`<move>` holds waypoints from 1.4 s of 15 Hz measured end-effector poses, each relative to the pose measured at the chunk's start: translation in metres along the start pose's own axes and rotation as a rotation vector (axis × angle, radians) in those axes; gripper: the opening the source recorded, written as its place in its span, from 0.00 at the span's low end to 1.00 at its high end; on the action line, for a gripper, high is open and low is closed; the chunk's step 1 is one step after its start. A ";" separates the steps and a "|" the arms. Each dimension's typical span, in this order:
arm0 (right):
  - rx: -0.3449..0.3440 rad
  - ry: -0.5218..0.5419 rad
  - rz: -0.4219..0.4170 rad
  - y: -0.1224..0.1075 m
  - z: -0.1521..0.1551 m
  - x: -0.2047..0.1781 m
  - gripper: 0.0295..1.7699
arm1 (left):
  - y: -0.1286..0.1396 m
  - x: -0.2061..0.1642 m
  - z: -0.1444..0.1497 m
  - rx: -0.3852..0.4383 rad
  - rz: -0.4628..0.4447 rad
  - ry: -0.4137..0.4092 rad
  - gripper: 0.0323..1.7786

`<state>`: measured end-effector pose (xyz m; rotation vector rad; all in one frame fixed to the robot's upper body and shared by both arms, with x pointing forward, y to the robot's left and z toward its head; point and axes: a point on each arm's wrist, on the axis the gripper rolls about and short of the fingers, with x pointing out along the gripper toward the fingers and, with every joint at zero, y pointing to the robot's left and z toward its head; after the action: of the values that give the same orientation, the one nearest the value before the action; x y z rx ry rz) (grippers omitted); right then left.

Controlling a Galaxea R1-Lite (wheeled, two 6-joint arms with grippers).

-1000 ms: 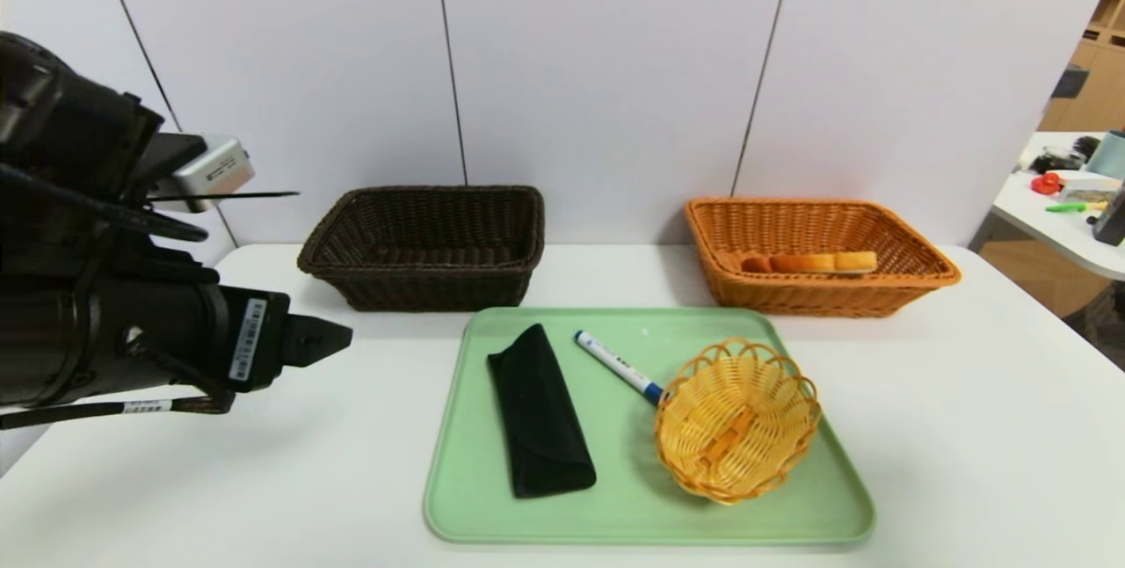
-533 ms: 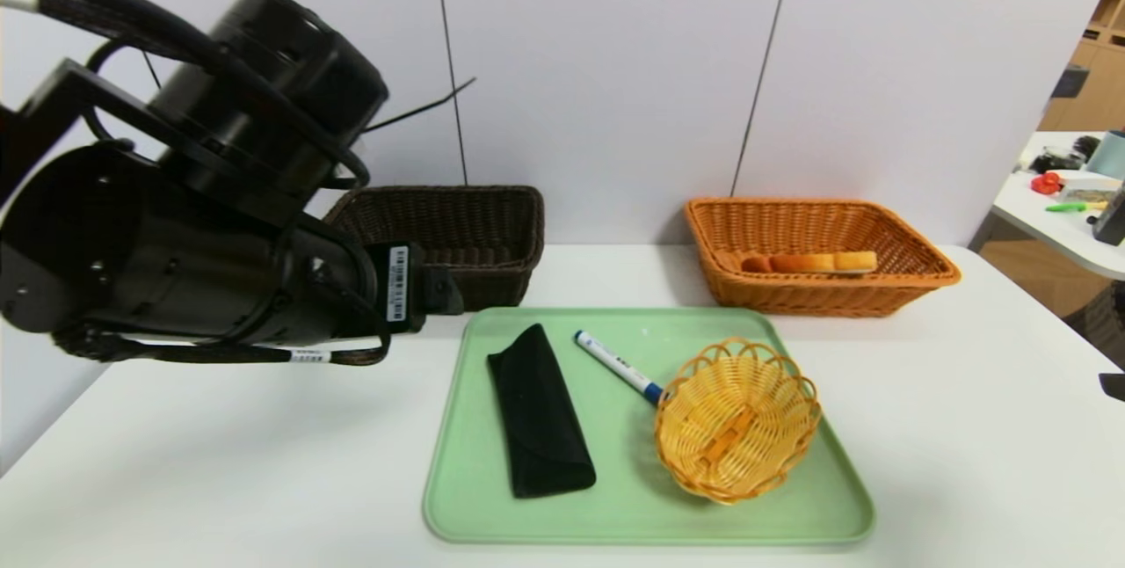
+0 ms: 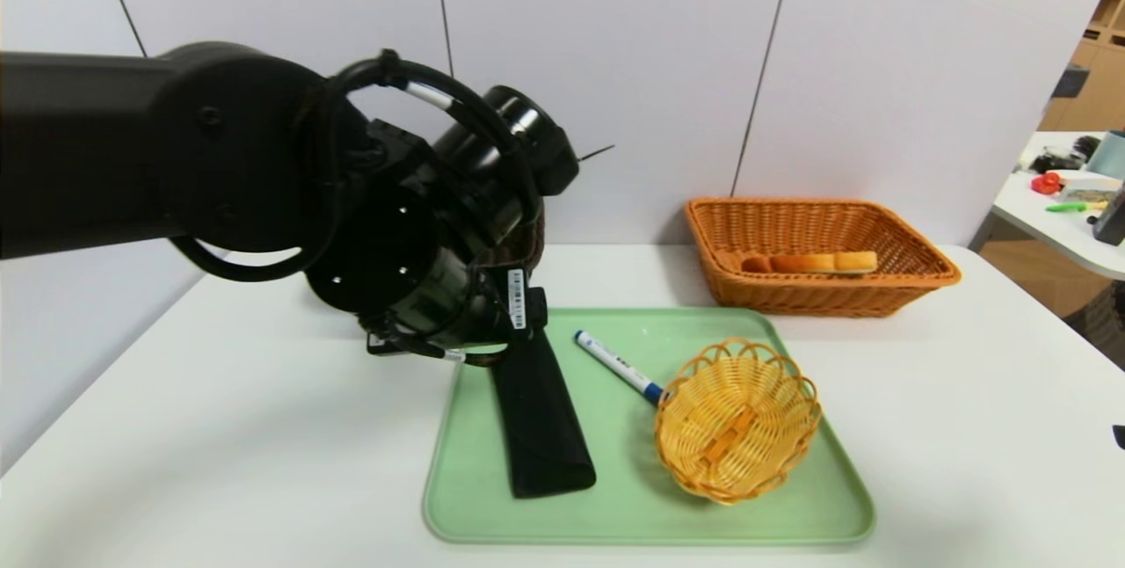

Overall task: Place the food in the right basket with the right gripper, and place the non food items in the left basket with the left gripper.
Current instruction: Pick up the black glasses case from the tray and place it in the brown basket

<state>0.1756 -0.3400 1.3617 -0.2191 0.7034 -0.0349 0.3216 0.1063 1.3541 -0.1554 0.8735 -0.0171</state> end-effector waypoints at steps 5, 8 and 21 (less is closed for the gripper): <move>0.021 -0.005 -0.006 0.002 -0.010 -0.003 0.96 | -0.027 0.034 -0.006 -0.082 0.012 0.082 0.95; 0.024 -0.035 -0.012 0.001 -0.008 -0.003 0.96 | -0.035 0.050 -0.010 -0.126 0.032 0.147 0.95; 0.026 -0.048 -0.011 0.001 0.002 0.010 0.96 | -0.050 0.101 -0.024 -0.136 0.098 0.246 0.95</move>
<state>0.1839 -0.3402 1.3568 -0.1989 0.6533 -0.0492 0.3709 0.0460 1.2692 -0.2411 1.1281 0.1167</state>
